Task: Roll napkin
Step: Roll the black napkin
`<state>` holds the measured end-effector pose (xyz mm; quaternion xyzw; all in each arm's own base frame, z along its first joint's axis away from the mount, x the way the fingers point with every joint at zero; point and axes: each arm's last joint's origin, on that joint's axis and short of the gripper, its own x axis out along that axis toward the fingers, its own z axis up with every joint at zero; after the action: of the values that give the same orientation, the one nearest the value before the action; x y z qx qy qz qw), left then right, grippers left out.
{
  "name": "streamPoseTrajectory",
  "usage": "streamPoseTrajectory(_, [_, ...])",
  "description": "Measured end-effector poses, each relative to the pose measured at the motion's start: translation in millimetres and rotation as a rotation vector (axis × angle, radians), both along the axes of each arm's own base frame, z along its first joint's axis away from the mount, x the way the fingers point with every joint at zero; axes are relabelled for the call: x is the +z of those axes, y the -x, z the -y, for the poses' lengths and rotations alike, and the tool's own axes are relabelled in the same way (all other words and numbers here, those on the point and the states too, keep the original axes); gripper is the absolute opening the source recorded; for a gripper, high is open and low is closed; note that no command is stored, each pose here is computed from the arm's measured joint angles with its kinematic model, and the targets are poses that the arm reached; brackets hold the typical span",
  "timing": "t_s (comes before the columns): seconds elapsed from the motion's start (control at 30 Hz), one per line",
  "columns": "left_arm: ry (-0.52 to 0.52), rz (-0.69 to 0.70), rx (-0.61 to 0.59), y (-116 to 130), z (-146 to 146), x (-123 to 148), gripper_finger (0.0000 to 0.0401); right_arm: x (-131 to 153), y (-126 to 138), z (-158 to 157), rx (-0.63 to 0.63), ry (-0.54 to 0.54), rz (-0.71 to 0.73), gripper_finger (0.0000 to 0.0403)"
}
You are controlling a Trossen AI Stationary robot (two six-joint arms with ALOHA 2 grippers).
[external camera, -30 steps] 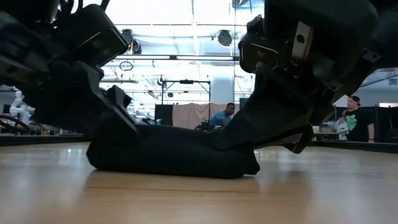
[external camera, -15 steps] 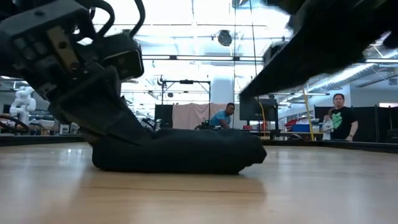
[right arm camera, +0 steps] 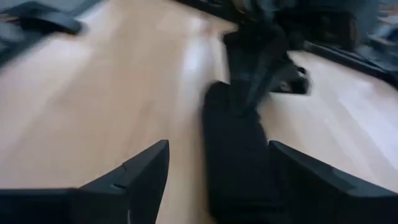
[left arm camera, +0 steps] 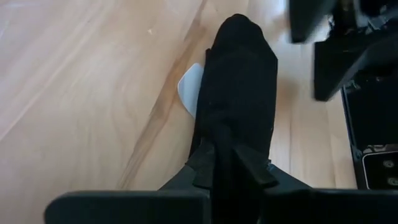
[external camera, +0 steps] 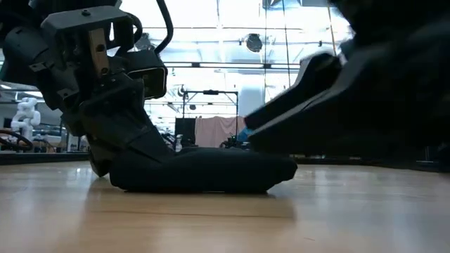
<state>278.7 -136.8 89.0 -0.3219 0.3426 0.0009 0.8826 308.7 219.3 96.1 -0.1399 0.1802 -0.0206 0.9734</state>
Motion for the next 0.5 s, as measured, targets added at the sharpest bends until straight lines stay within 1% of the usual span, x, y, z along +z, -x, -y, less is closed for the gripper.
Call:
streamPoseTrajectory(0.13, [0.000, -0.044, 0.014, 2, -1, -3, 0.0031, -15, -8, 9, -0.065, -0.026, 0.015, 0.0266])
streamPoseTrajectory(0.23, [-0.001, -0.048, 0.015, 2, -1, -4, 0.0031, -22, -11, 17, -0.096, -0.046, -0.012, 0.0251])
streamPoseTrajectory(0.37, [-0.002, -0.051, 0.016, 3, -1, -4, 0.0031, -23, -16, 24, -0.088, -0.074, -0.027, 0.0202])
streamPoseTrajectory(0.43, [-0.003, -0.051, 0.017, 3, -1, -4, 0.0032, -24, -18, 27, -0.081, -0.096, -0.038, 0.0168])
streamPoseTrajectory(0.5, [-0.006, -0.049, 0.019, 3, -2, -4, 0.0038, -24, -21, 31, -0.076, -0.144, -0.054, 0.0131])
